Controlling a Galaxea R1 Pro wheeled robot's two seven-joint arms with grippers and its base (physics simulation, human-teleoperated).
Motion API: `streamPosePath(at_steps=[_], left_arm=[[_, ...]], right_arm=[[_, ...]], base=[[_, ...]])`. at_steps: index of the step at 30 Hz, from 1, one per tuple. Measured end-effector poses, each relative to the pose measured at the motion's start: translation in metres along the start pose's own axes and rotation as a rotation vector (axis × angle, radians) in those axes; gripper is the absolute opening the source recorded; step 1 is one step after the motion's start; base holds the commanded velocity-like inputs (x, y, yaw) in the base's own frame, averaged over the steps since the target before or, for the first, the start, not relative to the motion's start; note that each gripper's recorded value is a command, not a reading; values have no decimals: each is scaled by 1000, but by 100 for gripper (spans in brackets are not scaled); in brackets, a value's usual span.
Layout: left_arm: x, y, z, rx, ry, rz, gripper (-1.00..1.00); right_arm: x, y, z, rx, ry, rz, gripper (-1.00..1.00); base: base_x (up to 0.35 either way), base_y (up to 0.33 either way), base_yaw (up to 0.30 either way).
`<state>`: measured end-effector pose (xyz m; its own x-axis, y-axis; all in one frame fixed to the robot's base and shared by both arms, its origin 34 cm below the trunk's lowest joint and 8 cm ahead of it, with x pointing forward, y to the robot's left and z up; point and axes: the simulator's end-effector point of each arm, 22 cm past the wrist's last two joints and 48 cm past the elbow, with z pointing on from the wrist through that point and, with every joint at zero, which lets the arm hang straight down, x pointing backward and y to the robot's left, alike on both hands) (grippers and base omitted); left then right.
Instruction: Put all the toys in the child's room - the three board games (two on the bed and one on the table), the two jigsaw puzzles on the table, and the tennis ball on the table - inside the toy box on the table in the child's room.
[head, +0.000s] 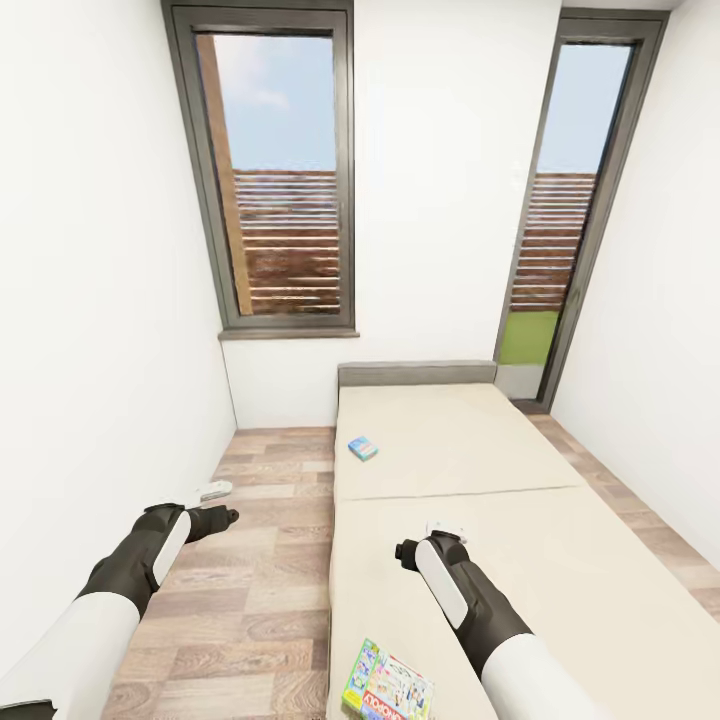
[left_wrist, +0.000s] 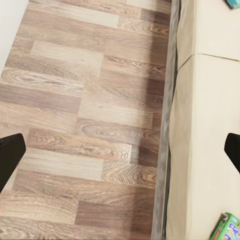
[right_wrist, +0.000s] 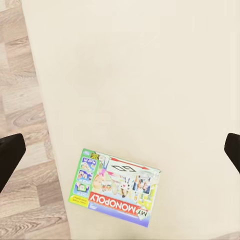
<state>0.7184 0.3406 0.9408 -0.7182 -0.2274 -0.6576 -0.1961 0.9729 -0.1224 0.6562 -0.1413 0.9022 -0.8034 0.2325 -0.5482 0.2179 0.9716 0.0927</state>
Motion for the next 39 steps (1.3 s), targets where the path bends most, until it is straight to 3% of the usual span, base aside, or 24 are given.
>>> streamPosePath(at_steps=[12, 15, 18, 23, 26, 32, 39], left_arm=[[1, 0, 2, 21, 21, -3, 100], [0, -5, -2, 86, 42, -7, 100], [1, -10, -9, 201, 76, -15, 100], [8, -41, -31, 468, 139, -51, 100], [9, -44, -37, 528, 146, -61, 100], [2, -26, -39, 535, 134, -72, 100], [4, -22, -36, 533, 140, -74, 100]], right_arm=[[7, -5, 9, 8, 19, 0, 100], [9, -4, 11, 6, 24, -1, 100], [10, -4, 13, 2, 27, -2, 100], [13, -5, 16, -5, 36, 0, 100], [16, -6, 19, -6, 42, 2, 100], [19, -7, 22, -4, 52, 2, 100], [24, -7, 27, -3, 63, 2, 100]], base=[[0, 0, 0], [0, 0, 0], [0, 0, 0], [0, 0, 0], [0, 0, 0], [0, 0, 0], [0, 0, 0]])
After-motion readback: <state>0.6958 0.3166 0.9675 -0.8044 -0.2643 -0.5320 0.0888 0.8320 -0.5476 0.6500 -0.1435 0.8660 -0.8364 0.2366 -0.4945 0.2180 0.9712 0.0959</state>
